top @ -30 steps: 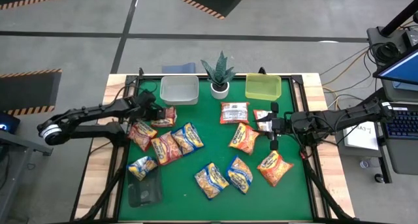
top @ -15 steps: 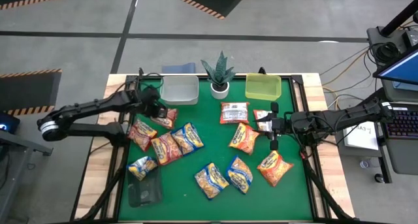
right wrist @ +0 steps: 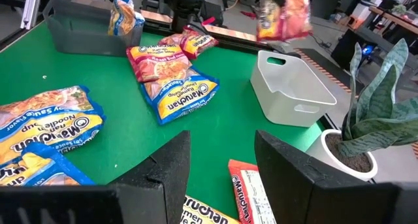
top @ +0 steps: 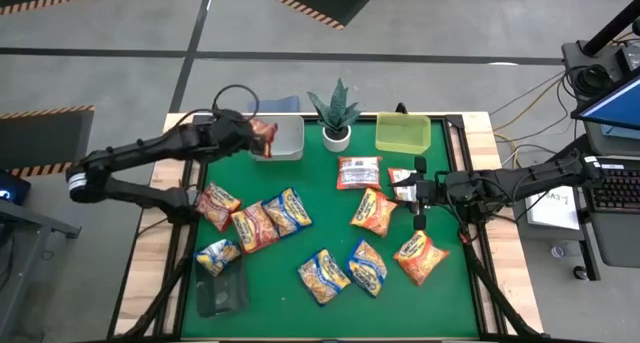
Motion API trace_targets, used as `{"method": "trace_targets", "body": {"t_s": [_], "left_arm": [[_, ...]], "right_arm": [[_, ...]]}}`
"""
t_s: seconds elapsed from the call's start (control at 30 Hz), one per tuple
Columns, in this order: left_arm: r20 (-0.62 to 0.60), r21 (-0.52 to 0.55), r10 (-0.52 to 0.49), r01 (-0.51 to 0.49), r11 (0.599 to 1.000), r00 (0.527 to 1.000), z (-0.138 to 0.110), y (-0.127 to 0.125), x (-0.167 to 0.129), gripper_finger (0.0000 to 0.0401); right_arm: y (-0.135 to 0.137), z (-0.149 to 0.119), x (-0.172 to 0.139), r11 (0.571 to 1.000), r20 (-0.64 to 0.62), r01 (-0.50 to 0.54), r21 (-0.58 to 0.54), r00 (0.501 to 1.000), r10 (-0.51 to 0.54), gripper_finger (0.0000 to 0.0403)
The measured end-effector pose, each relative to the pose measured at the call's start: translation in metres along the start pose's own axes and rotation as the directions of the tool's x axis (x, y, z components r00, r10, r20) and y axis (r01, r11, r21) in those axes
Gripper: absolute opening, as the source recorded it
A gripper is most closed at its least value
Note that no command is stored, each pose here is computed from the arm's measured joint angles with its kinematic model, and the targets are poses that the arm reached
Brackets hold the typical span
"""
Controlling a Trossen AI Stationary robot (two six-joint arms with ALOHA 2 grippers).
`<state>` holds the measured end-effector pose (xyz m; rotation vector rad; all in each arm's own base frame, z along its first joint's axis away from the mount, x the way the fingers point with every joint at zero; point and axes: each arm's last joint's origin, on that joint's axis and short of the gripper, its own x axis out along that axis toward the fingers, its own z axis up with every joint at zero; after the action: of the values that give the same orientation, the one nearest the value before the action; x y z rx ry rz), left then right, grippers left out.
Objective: Sort Maruchan noodles
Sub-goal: Put the top left red noodle pack into the white bin
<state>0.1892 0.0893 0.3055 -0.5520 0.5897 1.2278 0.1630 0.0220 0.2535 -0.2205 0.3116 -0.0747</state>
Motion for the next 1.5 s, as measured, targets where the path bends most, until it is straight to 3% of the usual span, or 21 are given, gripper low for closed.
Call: {"method": "trace_targets", "body": {"t_s": [0.27, 0.43, 0.67, 1.13, 1.5], "left_arm": [[-0.022, 0.17, 0.183, -0.176, 0.97, 0.983, 0.022, -0.032, 0.047, 0.0019], [-0.056, 0.266, 0.34, -0.314, 0.911, 0.939, 0.03, -0.047, 0.076, 0.0019], [-0.065, 0.364, 0.471, -0.419, 0.832, 0.879, 0.029, -0.068, 0.105, 0.0022], [-0.106, 0.486, 0.632, -0.515, 0.706, 0.767, 0.011, -0.079, 0.146, 0.0027], [-0.129, 0.514, 0.676, -0.534, 0.671, 0.725, -0.009, -0.084, 0.174, 0.0031]], "right_arm": [[0.0, 0.0, 0.0, 1.0, -0.001, 0.0, 0.0, 1.0, 0.0, 0.016], [0.0, 0.0, 0.0, 1.0, -0.004, -0.001, -0.002, 1.0, 0.001, 0.016], [0.0, 0.0, 0.0, 1.0, -0.004, -0.001, -0.005, 1.0, 0.001, 0.016], [0.0, -0.003, 0.0, 1.0, -0.027, 0.004, -0.008, 1.0, -0.004, 0.016], [0.0, -0.003, 0.0, 1.0, -0.027, 0.004, -0.008, 1.0, -0.004, 0.016]]}}
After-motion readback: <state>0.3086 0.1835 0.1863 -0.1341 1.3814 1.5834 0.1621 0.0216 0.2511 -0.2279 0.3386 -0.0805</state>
